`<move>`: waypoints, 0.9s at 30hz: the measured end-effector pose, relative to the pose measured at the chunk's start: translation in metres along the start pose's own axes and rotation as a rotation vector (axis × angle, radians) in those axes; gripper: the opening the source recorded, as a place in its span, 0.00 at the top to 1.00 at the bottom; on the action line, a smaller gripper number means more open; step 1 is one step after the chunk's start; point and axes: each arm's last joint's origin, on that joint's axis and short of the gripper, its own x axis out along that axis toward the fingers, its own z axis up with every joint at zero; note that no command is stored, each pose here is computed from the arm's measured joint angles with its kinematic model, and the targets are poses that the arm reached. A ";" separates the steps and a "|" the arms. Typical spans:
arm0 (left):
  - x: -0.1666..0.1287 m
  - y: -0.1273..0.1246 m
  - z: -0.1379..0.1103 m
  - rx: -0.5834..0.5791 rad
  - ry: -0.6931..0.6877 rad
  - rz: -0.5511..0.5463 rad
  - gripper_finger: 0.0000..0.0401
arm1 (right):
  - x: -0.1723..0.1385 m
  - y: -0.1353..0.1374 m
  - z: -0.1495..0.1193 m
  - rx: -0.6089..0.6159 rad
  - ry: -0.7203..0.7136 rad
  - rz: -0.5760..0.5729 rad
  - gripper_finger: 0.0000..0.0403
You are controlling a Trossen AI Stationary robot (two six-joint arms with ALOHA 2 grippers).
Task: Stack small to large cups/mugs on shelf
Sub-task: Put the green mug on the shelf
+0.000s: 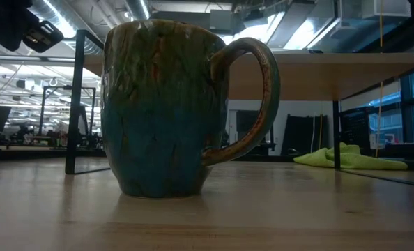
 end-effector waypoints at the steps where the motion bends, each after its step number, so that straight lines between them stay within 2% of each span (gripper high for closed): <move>1: 0.000 0.000 0.000 0.000 0.000 0.000 0.97 | -0.001 0.003 -0.001 0.006 0.001 0.005 0.71; 8: 0.000 0.000 0.000 0.000 -0.001 0.003 0.97 | 0.006 0.011 -0.007 0.015 0.021 -0.005 0.71; 13: 0.000 0.000 0.000 -0.001 -0.002 0.006 0.97 | 0.008 0.007 -0.006 -0.007 -0.003 -0.081 0.71; 17: 0.000 0.000 0.000 -0.001 -0.002 0.006 0.97 | 0.013 0.006 -0.006 -0.008 0.016 -0.046 0.71; 21: 0.000 0.000 0.000 -0.002 -0.002 0.006 0.97 | 0.026 0.007 -0.008 -0.013 0.043 -0.046 0.71; 27: 0.000 0.000 0.000 -0.002 -0.004 0.013 0.97 | 0.029 0.008 -0.008 -0.010 0.044 -0.045 0.71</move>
